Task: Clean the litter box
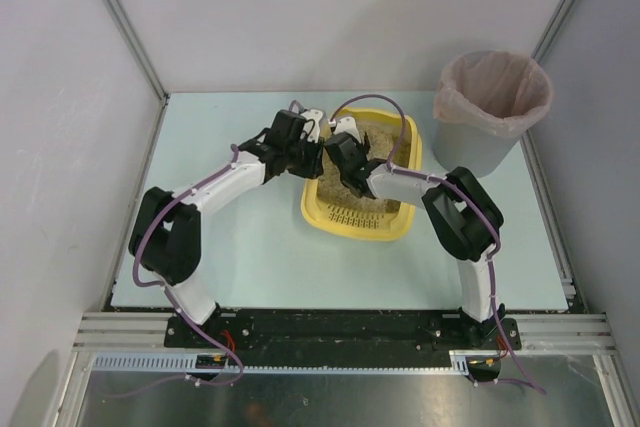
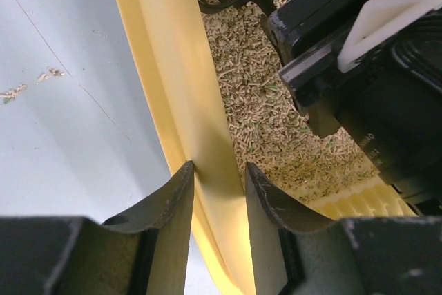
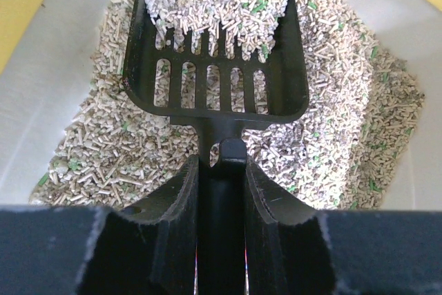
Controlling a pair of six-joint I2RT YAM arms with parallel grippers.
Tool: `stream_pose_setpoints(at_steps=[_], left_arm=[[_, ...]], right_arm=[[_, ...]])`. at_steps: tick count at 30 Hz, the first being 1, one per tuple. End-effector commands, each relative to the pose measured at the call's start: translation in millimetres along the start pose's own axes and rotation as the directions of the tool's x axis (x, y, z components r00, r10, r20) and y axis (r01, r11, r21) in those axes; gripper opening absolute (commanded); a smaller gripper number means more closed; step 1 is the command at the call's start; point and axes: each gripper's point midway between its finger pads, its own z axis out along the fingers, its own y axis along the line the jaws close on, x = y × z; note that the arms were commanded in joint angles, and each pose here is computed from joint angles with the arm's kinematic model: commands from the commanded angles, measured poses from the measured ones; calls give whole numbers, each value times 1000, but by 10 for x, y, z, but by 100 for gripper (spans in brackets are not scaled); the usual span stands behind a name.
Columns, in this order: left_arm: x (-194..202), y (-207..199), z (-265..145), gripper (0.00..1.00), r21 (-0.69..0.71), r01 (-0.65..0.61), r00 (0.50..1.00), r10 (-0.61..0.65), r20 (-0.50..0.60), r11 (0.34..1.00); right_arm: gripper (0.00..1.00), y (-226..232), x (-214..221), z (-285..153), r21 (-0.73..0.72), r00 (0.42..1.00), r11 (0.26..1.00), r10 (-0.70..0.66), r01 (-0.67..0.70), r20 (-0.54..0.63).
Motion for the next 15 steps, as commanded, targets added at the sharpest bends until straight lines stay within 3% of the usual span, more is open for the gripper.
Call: stream_pose_setpoints(at_steps=[1,15], left_arm=[[-290,-238,-109,39,99,-2,998,-4,62,995],[-352,-175,-141,55,86,-5,997,-2,77,996]], right_arm=[[0,-154,-443,106,67,980,991,102,-115,173],[0,-263,-624,-33,66,954,979,170,-192,246]])
